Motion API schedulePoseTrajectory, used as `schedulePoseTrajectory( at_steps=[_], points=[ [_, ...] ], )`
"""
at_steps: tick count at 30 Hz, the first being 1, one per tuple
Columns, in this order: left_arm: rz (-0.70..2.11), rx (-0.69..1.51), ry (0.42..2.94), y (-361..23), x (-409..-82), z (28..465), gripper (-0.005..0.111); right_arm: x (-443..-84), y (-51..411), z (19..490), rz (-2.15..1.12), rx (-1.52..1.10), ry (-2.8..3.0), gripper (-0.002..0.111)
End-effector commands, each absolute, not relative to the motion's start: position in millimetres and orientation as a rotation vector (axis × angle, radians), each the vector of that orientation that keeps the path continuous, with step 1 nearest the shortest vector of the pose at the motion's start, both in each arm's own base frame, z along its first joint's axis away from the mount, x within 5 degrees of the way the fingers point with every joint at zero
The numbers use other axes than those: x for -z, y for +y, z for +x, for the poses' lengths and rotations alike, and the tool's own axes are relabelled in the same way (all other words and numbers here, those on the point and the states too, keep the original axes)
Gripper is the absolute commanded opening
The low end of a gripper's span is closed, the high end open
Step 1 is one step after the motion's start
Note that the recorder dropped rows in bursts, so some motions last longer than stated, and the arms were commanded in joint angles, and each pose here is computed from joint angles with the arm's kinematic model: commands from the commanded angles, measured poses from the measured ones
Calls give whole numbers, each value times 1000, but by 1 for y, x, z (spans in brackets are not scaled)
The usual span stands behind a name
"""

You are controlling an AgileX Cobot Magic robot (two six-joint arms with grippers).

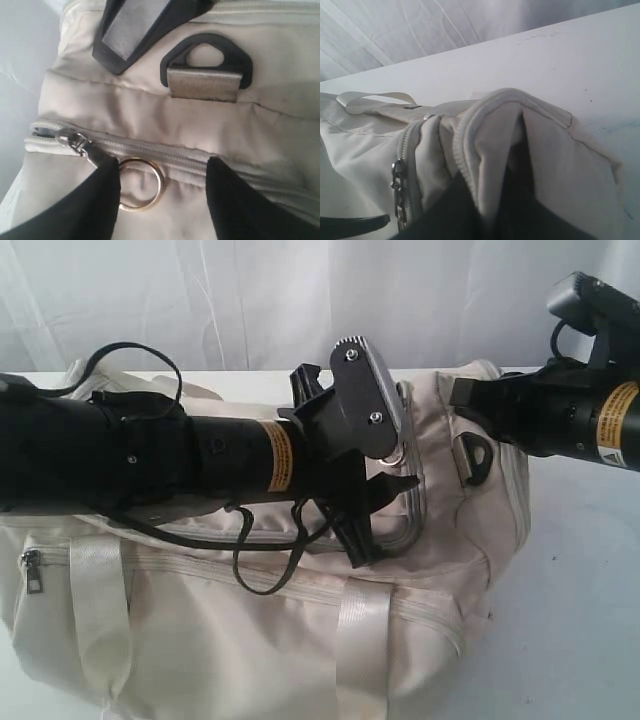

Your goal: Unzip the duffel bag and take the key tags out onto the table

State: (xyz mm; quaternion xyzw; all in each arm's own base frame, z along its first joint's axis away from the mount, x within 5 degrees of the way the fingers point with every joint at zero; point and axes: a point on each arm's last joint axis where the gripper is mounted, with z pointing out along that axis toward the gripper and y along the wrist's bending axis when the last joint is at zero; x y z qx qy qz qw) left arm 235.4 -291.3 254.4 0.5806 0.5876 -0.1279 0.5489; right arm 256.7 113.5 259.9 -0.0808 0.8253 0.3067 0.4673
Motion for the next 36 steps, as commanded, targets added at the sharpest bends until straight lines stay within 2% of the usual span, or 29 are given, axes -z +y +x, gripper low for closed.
schedulePoseTrajectory(
  at_steps=[1,12,15,21,31,36],
  points=[
    [1401,269,1377,-292,-255,235,56,-272,114,256,-210,-801,1970,0],
    [1415,218,1433,-299,-223,246,54,-272,114,256,-185,-817,1976,0],
    [1376,225,1439,-299,-223,248,50,-272,114,256,-185,-817,1976,0],
    [1328,241,1392,-302,-227,250,32,-272,114,256,-185,-817,1976,0],
    [1291,252,1443,-300,-226,252,30,-272,114,256,-183,-818,1976,0],
    [1274,254,1466,-299,-226,252,18,-272,115,256,-184,-820,1975,0]
  ],
)
